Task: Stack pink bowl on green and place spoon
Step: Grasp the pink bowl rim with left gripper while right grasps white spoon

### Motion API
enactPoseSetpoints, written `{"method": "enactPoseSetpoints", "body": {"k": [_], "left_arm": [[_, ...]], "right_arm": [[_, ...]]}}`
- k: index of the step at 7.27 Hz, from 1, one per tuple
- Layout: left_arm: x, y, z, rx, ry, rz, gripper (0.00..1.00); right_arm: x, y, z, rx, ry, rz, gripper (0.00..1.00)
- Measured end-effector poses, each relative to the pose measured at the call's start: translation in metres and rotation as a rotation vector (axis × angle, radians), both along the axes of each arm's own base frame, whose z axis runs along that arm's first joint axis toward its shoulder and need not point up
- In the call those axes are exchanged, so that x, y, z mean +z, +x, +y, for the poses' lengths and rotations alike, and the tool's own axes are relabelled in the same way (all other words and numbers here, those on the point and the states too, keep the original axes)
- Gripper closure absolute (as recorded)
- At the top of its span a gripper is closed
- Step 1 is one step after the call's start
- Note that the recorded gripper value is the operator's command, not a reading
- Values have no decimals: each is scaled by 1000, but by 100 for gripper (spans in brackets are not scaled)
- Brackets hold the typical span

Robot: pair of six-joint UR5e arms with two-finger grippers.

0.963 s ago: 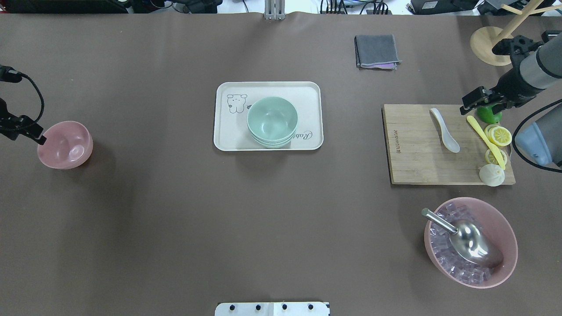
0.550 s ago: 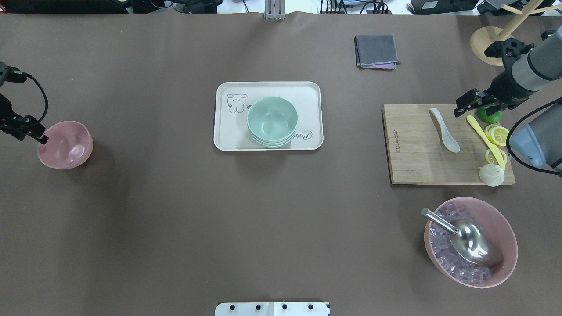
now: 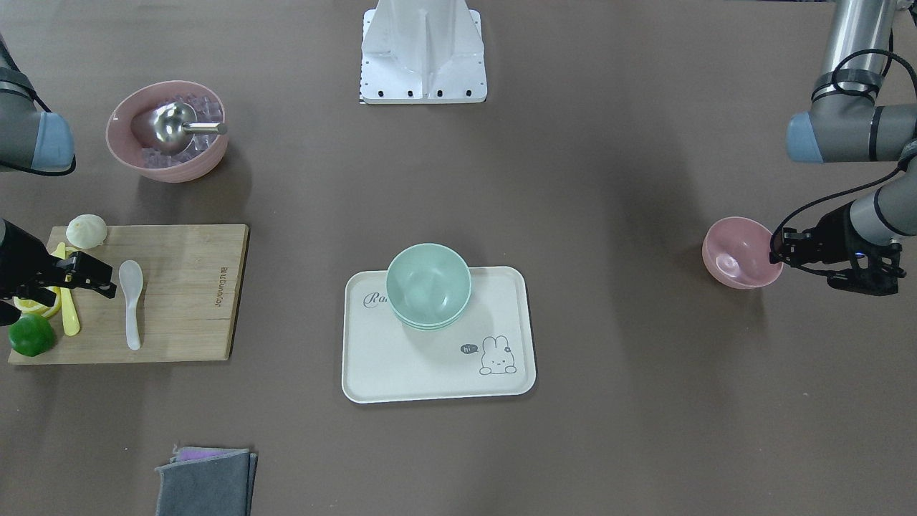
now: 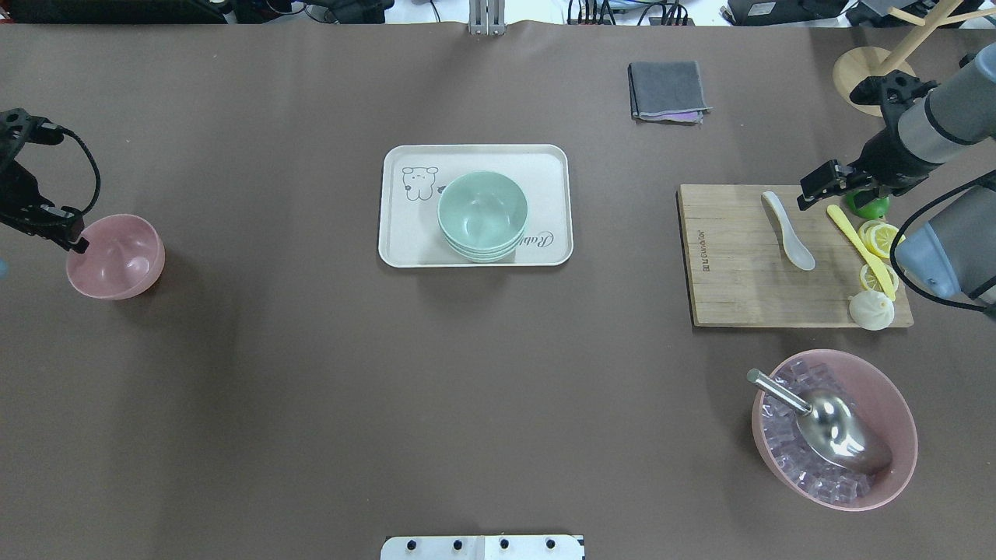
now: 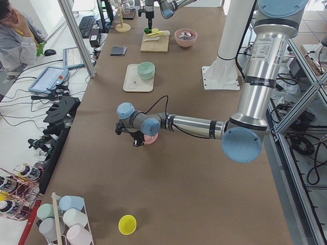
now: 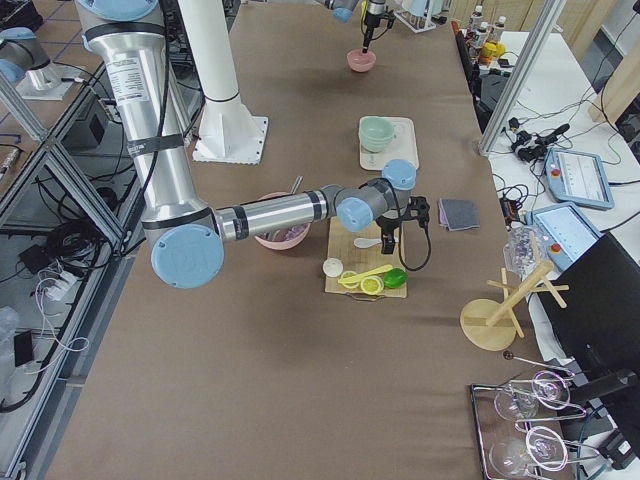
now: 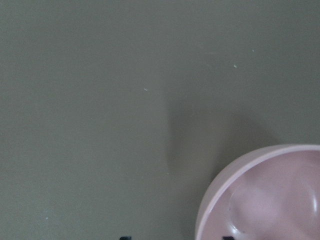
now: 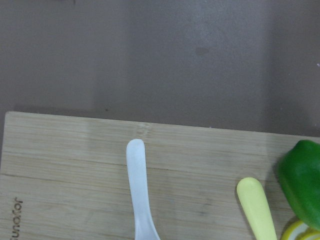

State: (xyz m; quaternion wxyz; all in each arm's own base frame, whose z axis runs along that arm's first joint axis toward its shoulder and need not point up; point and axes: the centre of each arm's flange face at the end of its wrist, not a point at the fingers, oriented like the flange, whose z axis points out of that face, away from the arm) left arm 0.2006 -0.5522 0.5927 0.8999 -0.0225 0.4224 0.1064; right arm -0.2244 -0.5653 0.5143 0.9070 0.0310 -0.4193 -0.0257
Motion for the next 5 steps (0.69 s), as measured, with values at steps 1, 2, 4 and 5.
{"method": "enactPoseSetpoints", "body": {"k": [1, 2, 4, 5], "left_arm": [[-4, 2, 1, 5, -17, 28, 100], [-17, 6, 1, 9, -35, 69, 100], [-85, 24, -22, -23, -86, 168, 100], [-127, 35, -38, -52, -106, 199, 100]], "right_arm": [[-3, -3, -1, 2, -1, -2, 0], [-6, -6, -2, 8, -7, -4, 0], [-5, -25, 4, 0, -31, 1, 17], [0, -36, 9, -13, -46, 7, 24]]}}
